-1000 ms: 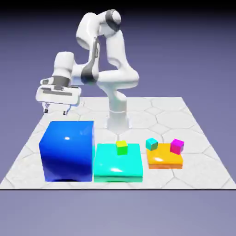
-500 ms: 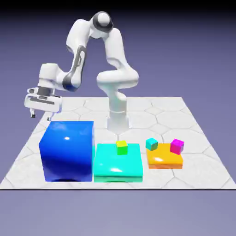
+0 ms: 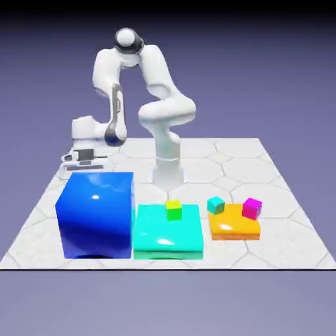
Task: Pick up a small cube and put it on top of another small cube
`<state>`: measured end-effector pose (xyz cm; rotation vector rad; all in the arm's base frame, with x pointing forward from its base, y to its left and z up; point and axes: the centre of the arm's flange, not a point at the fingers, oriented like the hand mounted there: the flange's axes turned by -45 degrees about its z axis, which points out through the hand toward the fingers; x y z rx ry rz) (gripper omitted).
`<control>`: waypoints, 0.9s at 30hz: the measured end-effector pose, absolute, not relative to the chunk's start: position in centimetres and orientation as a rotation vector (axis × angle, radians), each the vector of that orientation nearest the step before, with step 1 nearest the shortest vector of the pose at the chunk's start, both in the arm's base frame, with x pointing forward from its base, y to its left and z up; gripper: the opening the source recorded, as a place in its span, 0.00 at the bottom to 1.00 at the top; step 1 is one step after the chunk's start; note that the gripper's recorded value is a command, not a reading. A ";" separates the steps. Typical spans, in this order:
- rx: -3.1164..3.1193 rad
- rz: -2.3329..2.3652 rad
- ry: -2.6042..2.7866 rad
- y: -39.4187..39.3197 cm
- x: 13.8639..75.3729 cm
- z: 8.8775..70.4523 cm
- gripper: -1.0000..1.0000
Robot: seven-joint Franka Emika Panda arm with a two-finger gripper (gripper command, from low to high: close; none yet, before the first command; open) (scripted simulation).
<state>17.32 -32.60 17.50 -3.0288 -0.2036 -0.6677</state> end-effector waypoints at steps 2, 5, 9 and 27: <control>-3.024 -0.673 -0.200 -32.6 17.7 16.6 0.50; -3.021 -0.676 -0.197 -32.5 18.2 15.3 0.50; -3.023 -0.672 -0.198 -32.4 18.6 13.6 0.50; -3.023 -0.673 -0.199 -32.5 17.8 16.3 0.00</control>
